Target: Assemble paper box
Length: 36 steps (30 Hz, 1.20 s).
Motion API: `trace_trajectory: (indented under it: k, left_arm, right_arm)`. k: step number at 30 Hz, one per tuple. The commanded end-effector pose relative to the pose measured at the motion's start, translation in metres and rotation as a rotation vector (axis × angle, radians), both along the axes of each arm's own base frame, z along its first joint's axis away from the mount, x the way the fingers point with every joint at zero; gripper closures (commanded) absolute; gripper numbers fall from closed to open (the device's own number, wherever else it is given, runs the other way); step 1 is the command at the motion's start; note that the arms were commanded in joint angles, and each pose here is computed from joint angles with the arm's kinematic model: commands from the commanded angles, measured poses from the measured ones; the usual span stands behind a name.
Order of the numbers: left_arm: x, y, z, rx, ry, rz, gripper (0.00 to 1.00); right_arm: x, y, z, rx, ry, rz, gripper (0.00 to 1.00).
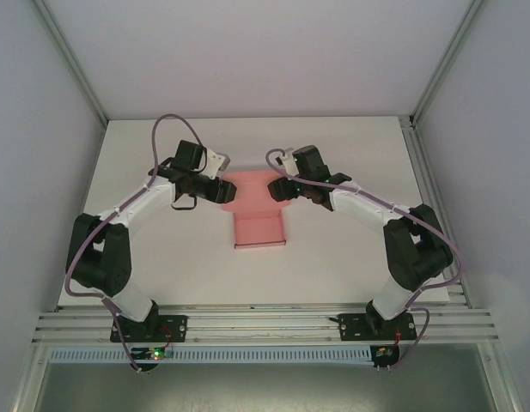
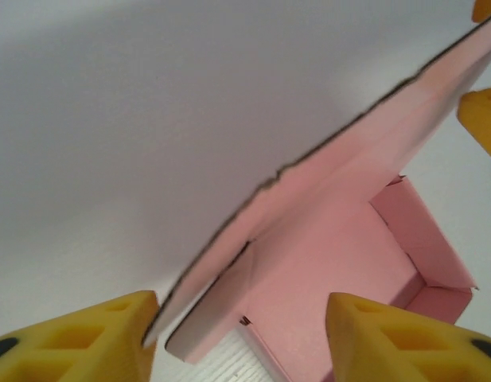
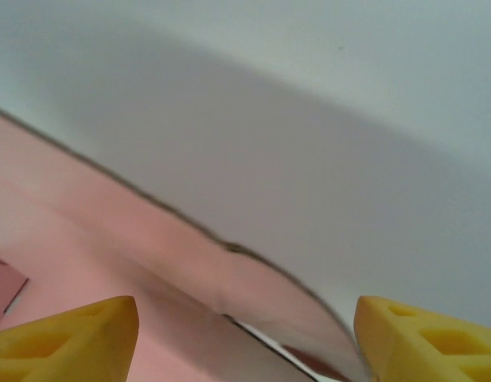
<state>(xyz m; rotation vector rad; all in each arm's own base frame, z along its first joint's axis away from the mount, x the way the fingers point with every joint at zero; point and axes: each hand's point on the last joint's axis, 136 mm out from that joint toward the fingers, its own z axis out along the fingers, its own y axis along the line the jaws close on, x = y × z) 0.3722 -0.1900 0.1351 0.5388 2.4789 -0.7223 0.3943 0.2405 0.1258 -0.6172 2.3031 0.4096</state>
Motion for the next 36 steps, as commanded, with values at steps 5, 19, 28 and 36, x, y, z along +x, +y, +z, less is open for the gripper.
trace_trajectory:
  k: [5, 19, 28, 36]
  left_arm:
    - [-0.008, -0.005, -0.011, 0.070, 0.052, -0.024, 0.69]
    - [0.024, -0.028, 0.030, 0.173, -0.081, 0.232, 0.97]
    - [0.042, -0.040, 0.022, 0.065, -0.134, 0.378, 0.96]
    - [0.044, -0.054, 0.000, -0.042, -0.099, 0.405, 0.96]
  right_arm:
    - [-0.002, 0.007, 0.003, 0.056, 0.039, 0.059, 0.49]
    - [0.004, 0.013, 0.054, -0.002, -0.182, -0.193, 0.92]
    - [0.004, 0.039, 0.072, 0.146, -0.388, -0.272, 0.91]
    - [-0.007, 0.052, 0.051, 0.190, -0.411, -0.301, 0.85]
